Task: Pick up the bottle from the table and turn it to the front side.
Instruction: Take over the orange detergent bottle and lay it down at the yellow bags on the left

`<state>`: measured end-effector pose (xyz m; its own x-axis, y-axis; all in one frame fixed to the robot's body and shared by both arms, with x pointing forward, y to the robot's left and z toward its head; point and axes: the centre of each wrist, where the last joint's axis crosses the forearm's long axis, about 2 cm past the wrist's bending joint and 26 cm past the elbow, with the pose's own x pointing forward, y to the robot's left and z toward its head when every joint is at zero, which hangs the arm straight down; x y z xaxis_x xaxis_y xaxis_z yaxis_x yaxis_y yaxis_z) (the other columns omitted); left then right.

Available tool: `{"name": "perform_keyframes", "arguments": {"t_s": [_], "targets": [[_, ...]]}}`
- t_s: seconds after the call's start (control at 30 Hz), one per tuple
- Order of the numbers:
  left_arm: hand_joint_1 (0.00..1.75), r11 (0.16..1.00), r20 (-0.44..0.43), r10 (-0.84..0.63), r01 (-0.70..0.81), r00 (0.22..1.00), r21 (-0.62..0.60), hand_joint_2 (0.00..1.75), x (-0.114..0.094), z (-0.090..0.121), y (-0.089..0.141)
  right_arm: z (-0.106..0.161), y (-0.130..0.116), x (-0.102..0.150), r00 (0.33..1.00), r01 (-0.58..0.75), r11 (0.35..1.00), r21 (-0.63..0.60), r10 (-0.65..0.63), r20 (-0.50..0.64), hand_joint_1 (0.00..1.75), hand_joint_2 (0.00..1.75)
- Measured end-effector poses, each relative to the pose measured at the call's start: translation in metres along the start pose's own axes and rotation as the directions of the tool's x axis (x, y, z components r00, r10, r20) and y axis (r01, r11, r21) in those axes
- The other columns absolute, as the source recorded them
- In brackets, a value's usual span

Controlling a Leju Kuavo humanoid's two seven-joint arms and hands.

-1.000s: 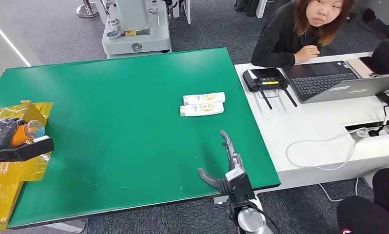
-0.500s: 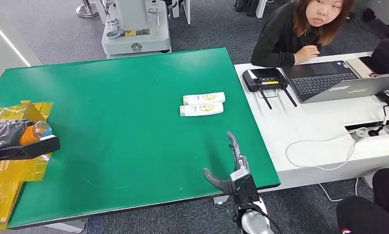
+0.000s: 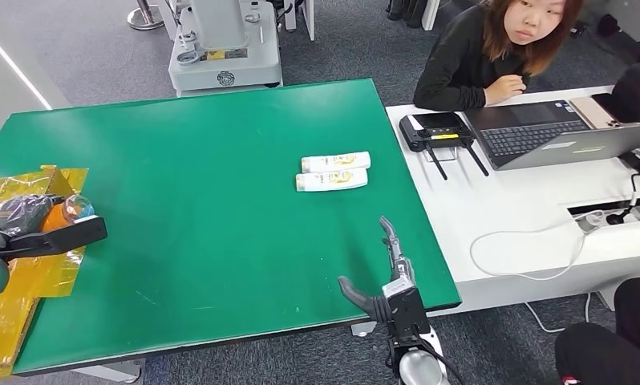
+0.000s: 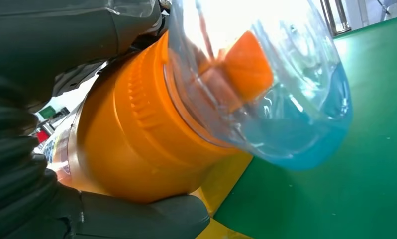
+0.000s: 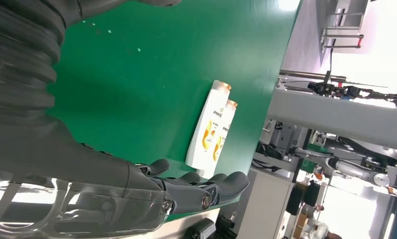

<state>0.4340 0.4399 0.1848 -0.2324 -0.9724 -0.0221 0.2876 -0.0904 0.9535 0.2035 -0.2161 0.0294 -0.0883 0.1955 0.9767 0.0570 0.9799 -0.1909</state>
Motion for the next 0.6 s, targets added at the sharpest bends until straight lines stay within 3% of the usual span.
{"name": "perform_keyframes", "arguments": {"t_s": [0.23,0.6], "targets": [[1.75,1.000,-0.013,0.020,-0.020,1.000,-0.005,1.75,0.003,-0.002,-0.002,0.002,-0.001,0.002,1.000,0.000,1.000,0.000,0.000,-0.007,0.00,1.75],[1.75,1.000,-0.035,0.027,-0.027,0.999,-0.002,1.75,-0.013,0.007,-0.007,0.012,-0.001,0.002,1.000,-0.006,1.000,0.004,0.006,-0.015,0.00,1.75]]}}
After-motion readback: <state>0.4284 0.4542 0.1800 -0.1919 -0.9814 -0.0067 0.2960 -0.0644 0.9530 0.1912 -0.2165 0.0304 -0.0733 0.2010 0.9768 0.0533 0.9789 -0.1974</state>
